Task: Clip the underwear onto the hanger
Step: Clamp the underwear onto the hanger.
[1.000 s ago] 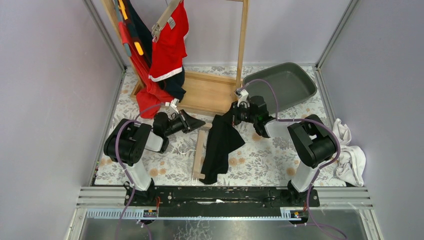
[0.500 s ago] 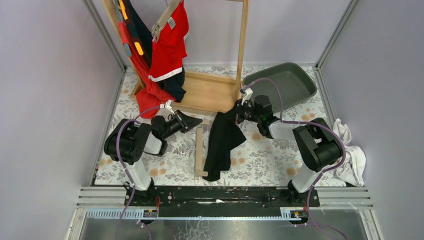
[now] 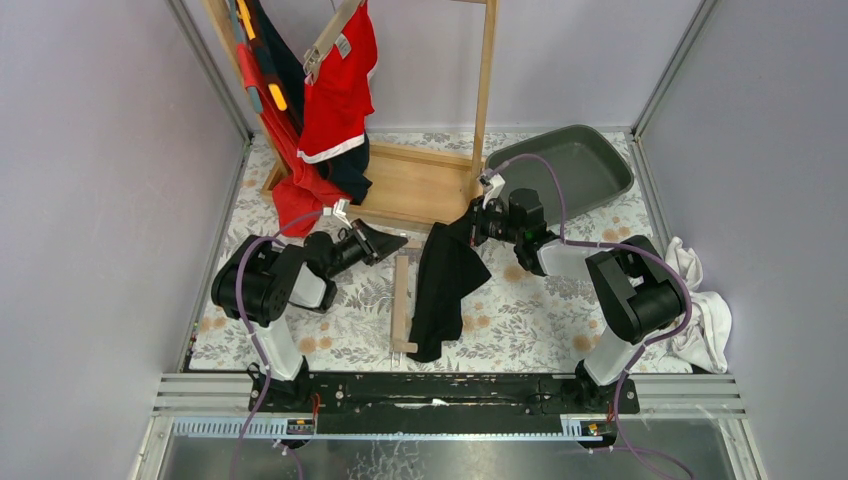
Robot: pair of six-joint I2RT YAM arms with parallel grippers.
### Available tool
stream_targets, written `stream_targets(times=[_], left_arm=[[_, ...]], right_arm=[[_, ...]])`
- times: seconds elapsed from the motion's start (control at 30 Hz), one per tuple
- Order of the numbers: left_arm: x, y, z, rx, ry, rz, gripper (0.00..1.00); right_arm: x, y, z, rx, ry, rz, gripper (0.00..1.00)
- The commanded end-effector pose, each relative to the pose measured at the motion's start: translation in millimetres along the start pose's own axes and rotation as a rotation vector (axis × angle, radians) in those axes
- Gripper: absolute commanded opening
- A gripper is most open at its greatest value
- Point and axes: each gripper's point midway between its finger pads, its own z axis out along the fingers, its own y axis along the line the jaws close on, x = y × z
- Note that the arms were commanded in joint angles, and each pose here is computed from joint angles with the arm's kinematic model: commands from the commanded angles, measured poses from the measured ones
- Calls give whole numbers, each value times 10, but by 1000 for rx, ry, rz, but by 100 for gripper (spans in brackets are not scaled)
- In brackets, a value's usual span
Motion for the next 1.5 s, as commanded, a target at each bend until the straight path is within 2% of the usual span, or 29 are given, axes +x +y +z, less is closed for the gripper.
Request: stream_targets(times=[0.0, 0.83, 1.47], left_arm=[[-54, -166, 89, 62, -11, 50, 0], [-30, -208, 323, 33, -8, 99, 0], [17, -382, 424, 83, -12, 126, 0]], right_arm=[[-336, 122, 22, -48, -74, -59, 0], [-417, 156, 50, -57, -68, -69, 0], [-494, 191, 66, -68, -72, -71, 0]])
